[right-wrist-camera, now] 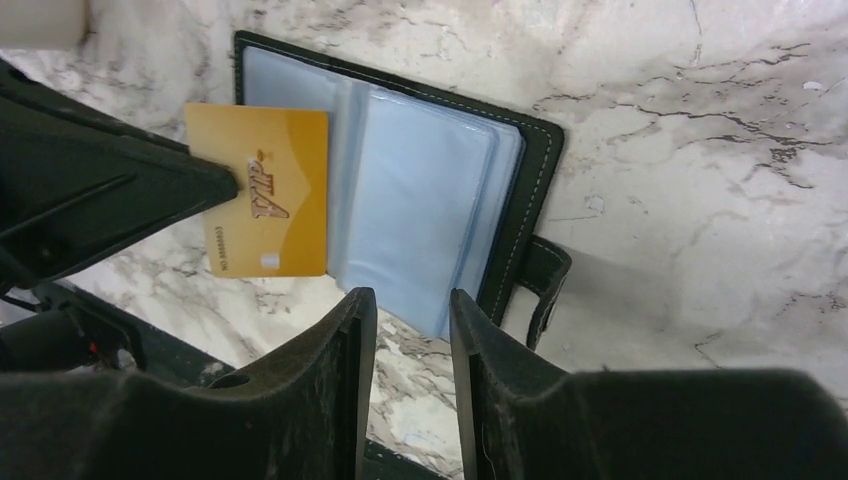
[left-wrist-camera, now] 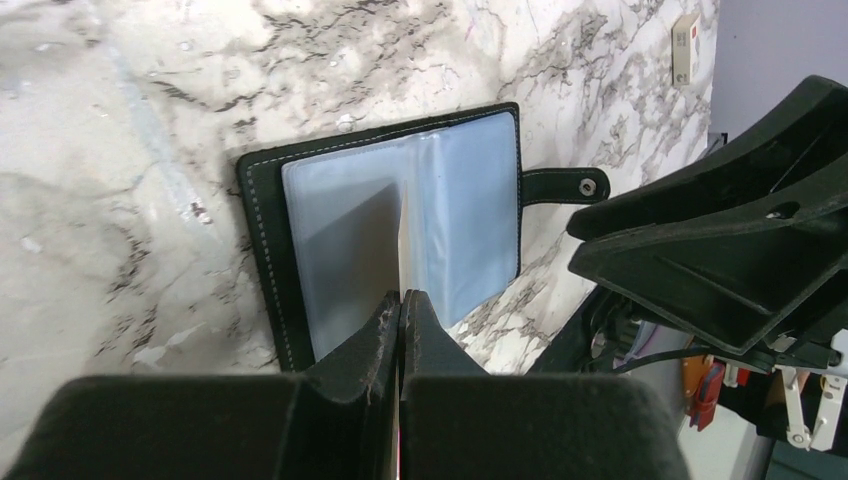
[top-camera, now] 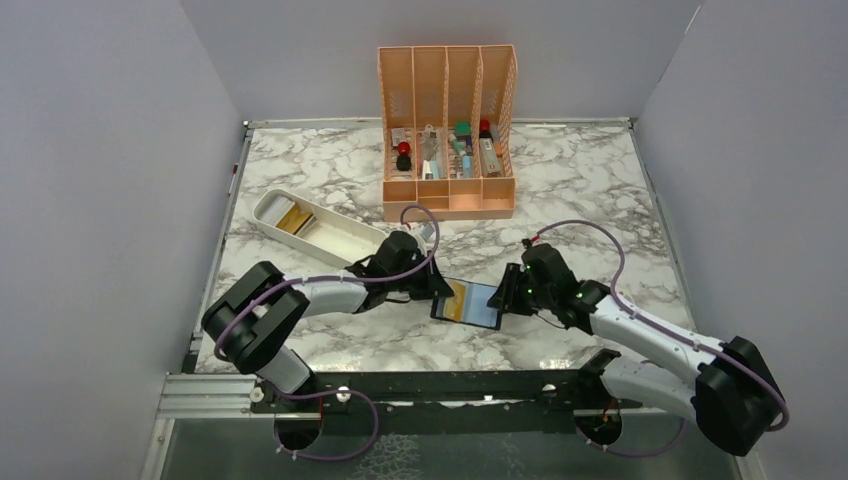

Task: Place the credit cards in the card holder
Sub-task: Insert the credit card into the card holder.

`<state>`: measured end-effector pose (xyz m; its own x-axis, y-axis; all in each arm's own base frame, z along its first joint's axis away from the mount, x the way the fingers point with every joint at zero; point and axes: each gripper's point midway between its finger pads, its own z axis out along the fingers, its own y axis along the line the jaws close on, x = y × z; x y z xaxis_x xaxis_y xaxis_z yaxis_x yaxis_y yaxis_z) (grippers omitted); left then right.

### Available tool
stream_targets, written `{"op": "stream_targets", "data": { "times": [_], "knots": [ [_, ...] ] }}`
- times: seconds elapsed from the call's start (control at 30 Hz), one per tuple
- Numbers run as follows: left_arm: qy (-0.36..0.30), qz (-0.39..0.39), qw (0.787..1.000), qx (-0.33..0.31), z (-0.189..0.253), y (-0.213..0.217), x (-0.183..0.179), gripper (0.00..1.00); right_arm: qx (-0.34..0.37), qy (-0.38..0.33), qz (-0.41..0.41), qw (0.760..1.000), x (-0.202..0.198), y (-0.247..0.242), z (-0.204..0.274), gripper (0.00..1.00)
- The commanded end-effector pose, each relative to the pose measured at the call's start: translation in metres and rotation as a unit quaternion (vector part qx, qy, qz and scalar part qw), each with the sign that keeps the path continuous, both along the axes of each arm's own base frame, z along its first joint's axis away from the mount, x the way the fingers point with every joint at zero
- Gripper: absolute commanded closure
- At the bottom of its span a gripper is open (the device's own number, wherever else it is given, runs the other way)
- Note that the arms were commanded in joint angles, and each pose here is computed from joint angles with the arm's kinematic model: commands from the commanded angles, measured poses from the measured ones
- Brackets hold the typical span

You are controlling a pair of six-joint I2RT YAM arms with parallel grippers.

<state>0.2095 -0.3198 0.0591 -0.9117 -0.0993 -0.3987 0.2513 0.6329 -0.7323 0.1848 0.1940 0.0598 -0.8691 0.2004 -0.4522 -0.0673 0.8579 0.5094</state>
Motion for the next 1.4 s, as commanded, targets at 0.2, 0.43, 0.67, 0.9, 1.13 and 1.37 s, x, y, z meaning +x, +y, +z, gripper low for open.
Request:
{"op": "stream_targets", "data": {
  "times": [0.2,0.43,0.67,0.9,1.13,1.37],
  "knots": [
    [0.000,-0.021,0.999,-0.033,0.009,-0.031,0.003,1.00,-0.076,0.039,-0.033,0.996,0.007,-0.015,-0.039,0.63],
    [0.007,0.007,0.999,-0.033,0.010,-0.028,0.007,1.00,-0.095,0.041,-0.041,0.994,0.007,-0.022,-0.050,0.71],
    [0.035,0.035,0.998,-0.029,0.001,-0.025,0.008,1.00,-0.096,0.039,-0.043,0.994,0.006,-0.023,-0.051,0.74],
    [0.040,0.056,0.997,-0.020,-0.007,-0.023,0.014,1.00,-0.081,0.044,-0.032,0.995,0.002,-0.018,-0.052,0.74],
    [0.044,0.059,0.997,-0.023,-0.011,-0.024,0.014,1.00,-0.077,0.041,-0.030,0.996,0.003,-0.017,-0.053,0.73],
    [0.048,0.051,0.997,-0.023,-0.016,-0.028,0.012,1.00,-0.085,0.048,-0.030,0.995,0.002,-0.018,-0.059,0.73]
  ]
}}
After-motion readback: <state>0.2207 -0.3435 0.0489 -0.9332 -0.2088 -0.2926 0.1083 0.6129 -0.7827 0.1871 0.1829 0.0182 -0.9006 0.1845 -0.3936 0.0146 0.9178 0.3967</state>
